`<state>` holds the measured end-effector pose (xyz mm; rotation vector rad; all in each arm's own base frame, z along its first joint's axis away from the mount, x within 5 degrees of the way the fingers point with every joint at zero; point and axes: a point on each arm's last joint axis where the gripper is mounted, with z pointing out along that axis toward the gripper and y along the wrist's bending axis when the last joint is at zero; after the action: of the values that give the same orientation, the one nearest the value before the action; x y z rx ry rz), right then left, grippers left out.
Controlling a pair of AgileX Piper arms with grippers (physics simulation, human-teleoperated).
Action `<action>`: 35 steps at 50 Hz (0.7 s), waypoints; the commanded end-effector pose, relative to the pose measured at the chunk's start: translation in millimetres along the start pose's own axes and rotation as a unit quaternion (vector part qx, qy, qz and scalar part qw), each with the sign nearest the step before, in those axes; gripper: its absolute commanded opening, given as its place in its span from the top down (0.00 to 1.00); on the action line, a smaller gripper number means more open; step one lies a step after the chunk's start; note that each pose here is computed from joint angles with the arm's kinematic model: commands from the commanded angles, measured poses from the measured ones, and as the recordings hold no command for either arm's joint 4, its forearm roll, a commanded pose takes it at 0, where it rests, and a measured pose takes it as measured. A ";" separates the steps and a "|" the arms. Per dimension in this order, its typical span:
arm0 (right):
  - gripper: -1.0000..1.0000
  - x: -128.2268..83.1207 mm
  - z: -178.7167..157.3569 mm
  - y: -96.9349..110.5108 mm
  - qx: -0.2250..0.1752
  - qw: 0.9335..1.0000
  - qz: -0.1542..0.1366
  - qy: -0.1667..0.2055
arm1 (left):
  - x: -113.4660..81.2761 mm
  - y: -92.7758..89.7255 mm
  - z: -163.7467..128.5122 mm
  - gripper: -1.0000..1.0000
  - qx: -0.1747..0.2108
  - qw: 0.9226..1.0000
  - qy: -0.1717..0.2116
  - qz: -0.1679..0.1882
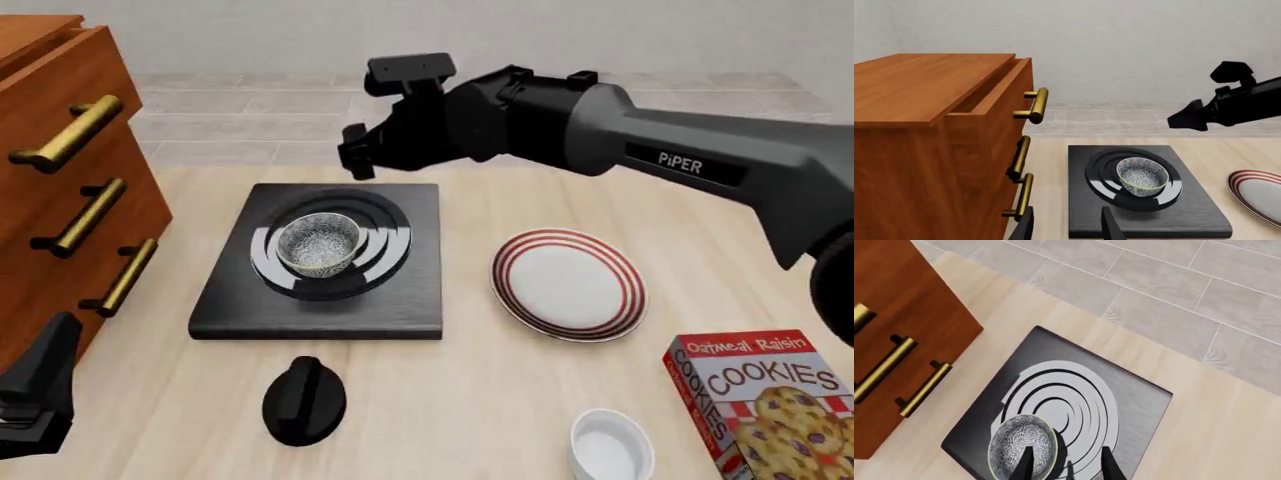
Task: Pick the akita bowl on the stove and place it on the plate.
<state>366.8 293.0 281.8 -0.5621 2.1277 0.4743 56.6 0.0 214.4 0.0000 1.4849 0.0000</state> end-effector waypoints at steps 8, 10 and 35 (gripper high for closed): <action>0.00 11.3 14.0 -2.7 0.002 1.000 0.011 0.006 | 0.0 0.0 0.0 0.00 0.000 1.000 0.000 0.000; 0.00 12.8 15.9 -2.8 0.002 1.000 0.013 0.007 | 0.0 0.0 0.0 0.00 0.000 1.000 0.000 0.000; 0.00 24.4 30.9 -0.9 0.001 1.000 0.017 0.020 | 0.0 0.0 0.0 0.00 0.000 1.000 0.000 0.000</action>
<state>373.1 300.1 250.7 -0.5392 2.1678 0.4827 56.6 0.0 214.4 0.0000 1.4849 0.0000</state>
